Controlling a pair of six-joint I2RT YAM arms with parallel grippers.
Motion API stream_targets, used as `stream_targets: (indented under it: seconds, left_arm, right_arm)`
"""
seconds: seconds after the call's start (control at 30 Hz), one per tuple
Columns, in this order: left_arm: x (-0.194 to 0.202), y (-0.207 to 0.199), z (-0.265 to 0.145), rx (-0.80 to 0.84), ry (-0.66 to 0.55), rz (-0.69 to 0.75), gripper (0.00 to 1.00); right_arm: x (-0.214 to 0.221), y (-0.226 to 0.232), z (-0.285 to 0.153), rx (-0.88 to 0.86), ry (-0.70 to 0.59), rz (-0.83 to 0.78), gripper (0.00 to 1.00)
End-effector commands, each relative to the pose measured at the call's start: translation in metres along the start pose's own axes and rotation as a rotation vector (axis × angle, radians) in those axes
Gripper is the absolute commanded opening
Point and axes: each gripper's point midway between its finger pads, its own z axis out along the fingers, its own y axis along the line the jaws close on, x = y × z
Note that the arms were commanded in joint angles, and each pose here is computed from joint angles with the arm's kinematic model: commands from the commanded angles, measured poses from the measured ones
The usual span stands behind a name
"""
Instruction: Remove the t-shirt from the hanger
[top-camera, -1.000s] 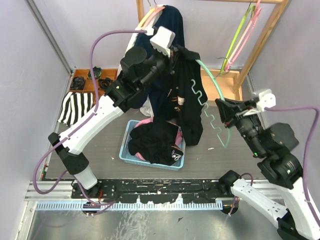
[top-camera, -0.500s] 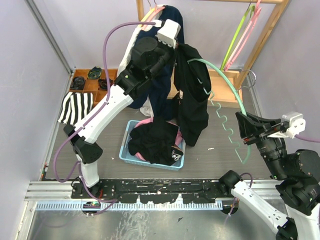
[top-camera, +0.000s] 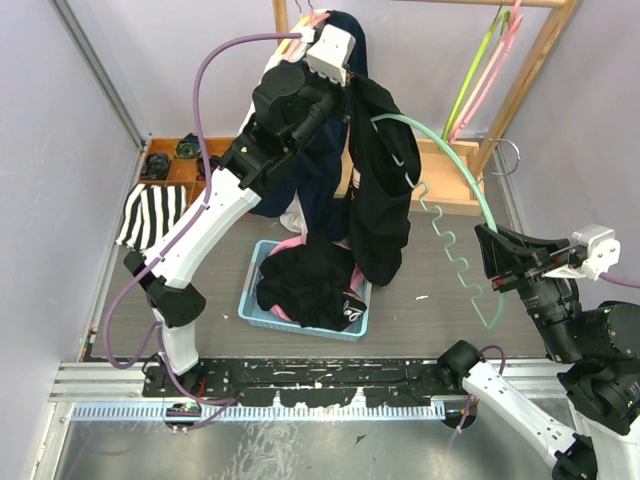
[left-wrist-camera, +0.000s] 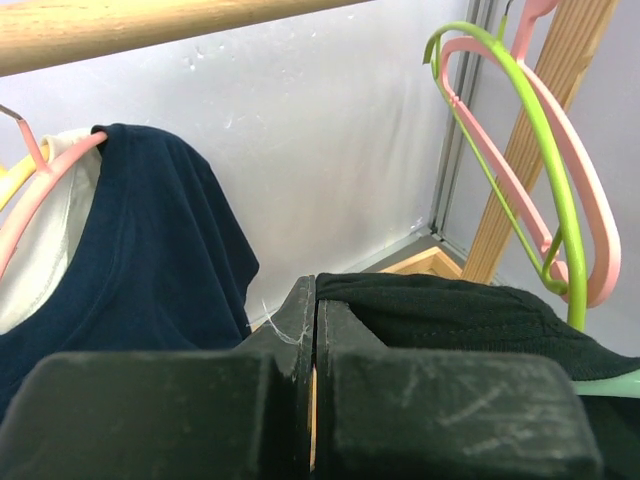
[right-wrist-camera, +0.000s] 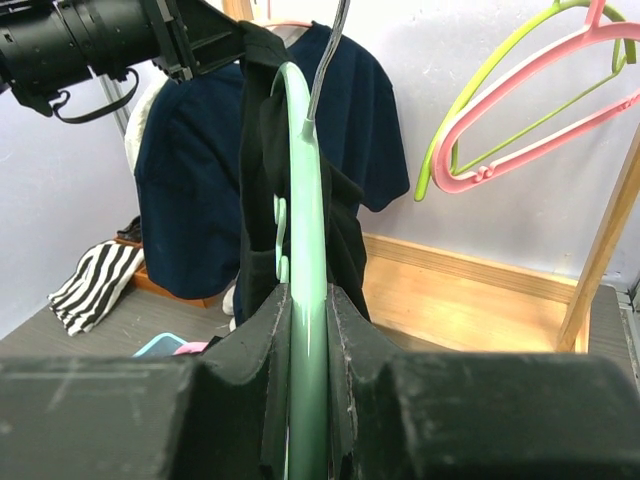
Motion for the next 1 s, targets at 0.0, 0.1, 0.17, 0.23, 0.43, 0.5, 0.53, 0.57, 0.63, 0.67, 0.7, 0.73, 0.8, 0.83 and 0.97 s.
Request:
stream_targets:
  seconds: [0.0, 0.1, 0.17, 0.23, 0.43, 0.5, 0.53, 0.57, 0.63, 0.67, 0.7, 0.73, 0.8, 0.83, 0.97]
  left_arm:
    - [-0.012, 0.023, 0.002, -0.088, -0.031, 0.036, 0.00]
    - [-0.006, 0.024, 0.005, -0.096, -0.017, 0.047, 0.00]
    - [-0.002, 0.023, 0.007, -0.094, -0.011, 0.048, 0.00]
    - [0.001, 0.022, 0.009, -0.092, -0.005, 0.048, 0.00]
    - [0.005, 0.019, 0.014, -0.083, 0.001, 0.048, 0.00]
    - [0.005, 0.018, 0.014, -0.075, 0.000, 0.046, 0.00]
    - [0.006, 0.017, 0.015, -0.071, 0.002, 0.044, 0.00]
    - [0.006, 0.016, 0.015, -0.066, 0.001, 0.041, 0.00]
    - [0.007, 0.013, 0.015, -0.052, 0.003, 0.029, 0.00]
    - [0.007, 0.011, 0.015, -0.041, 0.005, 0.023, 0.00]
    - [0.007, 0.008, 0.015, -0.028, 0.006, 0.017, 0.00]
    - [0.004, 0.006, 0.013, -0.014, 0.000, 0.009, 0.00]
    - [-0.001, 0.001, 0.011, 0.011, -0.011, -0.003, 0.00]
    - [-0.005, -0.002, 0.009, 0.025, -0.017, -0.007, 0.00]
    - [-0.018, -0.011, 0.003, 0.077, -0.044, -0.006, 0.00]
  right_arm:
    - [-0.049, -0.007, -0.019, 0.016, -0.156, 0.025, 0.01]
    - [-0.056, -0.007, -0.025, 0.011, -0.177, 0.029, 0.01]
    - [-0.060, -0.006, -0.028, -0.003, -0.188, 0.029, 0.01]
    - [-0.062, -0.003, -0.030, -0.021, -0.194, 0.029, 0.01]
    - [-0.062, 0.005, -0.030, -0.067, -0.189, 0.022, 0.01]
    - [-0.062, 0.005, -0.030, -0.068, -0.189, 0.022, 0.01]
    - [-0.062, 0.005, -0.030, -0.068, -0.193, 0.022, 0.01]
    - [-0.063, 0.005, -0.031, -0.066, -0.197, 0.025, 0.01]
    - [-0.063, 0.005, -0.030, -0.064, -0.204, 0.028, 0.01]
    - [-0.063, 0.005, -0.030, -0.065, -0.208, 0.029, 0.01]
    - [-0.062, 0.005, -0.029, -0.065, -0.205, 0.029, 0.01]
    - [-0.059, 0.006, -0.026, -0.066, -0.197, 0.026, 0.00]
    - [-0.053, 0.009, -0.019, -0.074, -0.174, 0.019, 0.00]
    - [-0.050, 0.011, -0.016, -0.080, -0.161, 0.016, 0.00]
    - [-0.037, 0.023, -0.002, -0.132, -0.108, 0.002, 0.01]
